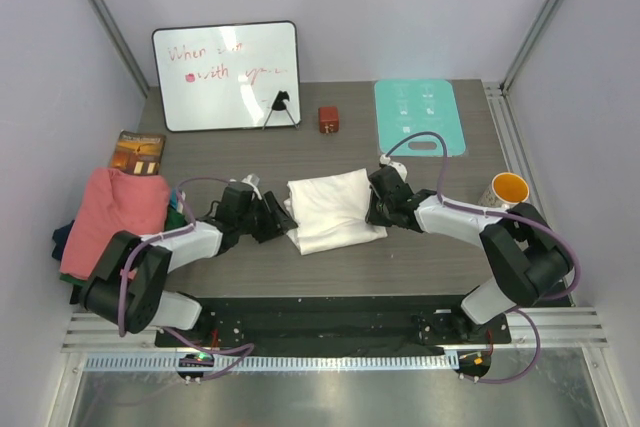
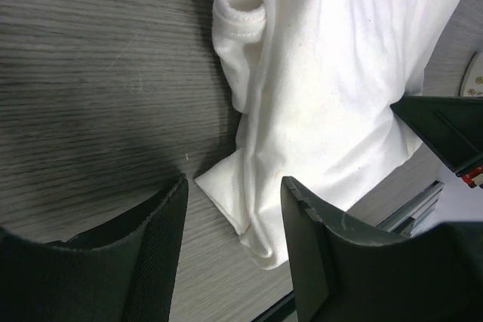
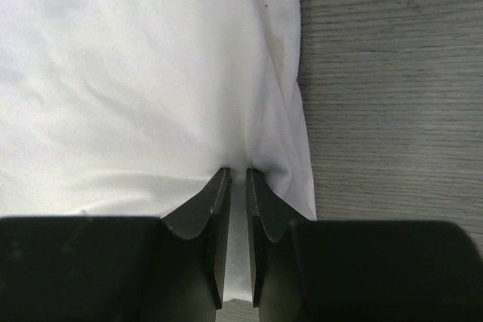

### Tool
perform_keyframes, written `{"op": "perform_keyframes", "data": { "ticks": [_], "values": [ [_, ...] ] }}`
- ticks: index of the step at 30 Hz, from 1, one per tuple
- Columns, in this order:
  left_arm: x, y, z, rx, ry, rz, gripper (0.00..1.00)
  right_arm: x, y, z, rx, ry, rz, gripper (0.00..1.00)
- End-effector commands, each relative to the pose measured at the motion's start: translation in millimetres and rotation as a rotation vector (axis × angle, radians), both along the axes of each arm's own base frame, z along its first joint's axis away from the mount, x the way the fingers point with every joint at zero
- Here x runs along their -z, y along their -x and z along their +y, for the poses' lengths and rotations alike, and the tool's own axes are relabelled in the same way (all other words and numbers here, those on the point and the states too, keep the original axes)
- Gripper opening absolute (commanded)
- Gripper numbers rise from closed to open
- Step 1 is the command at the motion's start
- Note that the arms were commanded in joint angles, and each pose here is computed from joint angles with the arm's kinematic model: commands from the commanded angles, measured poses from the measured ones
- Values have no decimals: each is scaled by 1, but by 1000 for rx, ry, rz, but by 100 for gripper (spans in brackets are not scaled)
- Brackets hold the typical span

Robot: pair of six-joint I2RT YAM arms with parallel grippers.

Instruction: Fold and stack the t-shirts

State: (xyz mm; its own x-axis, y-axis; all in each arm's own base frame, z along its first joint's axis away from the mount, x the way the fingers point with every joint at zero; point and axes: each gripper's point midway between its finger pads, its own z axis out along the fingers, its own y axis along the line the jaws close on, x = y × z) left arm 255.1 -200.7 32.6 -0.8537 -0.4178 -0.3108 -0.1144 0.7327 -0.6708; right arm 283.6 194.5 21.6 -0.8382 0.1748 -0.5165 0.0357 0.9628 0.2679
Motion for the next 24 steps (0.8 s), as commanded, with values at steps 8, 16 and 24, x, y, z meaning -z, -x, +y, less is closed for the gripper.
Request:
{"op": "perform_keyframes", "data": {
  "ticks": [8,16,24],
  "values": [
    [50,-6,-12,44,-1,88,52,52,55,-41,-30,179,244,20],
    [76,-10,-33,91,-54,113,49,52,55,-38,-39,169,245,20],
    [86,2,-67,150,-64,118,46,51,53,-35,-48,160,249,20]
  ]
}}
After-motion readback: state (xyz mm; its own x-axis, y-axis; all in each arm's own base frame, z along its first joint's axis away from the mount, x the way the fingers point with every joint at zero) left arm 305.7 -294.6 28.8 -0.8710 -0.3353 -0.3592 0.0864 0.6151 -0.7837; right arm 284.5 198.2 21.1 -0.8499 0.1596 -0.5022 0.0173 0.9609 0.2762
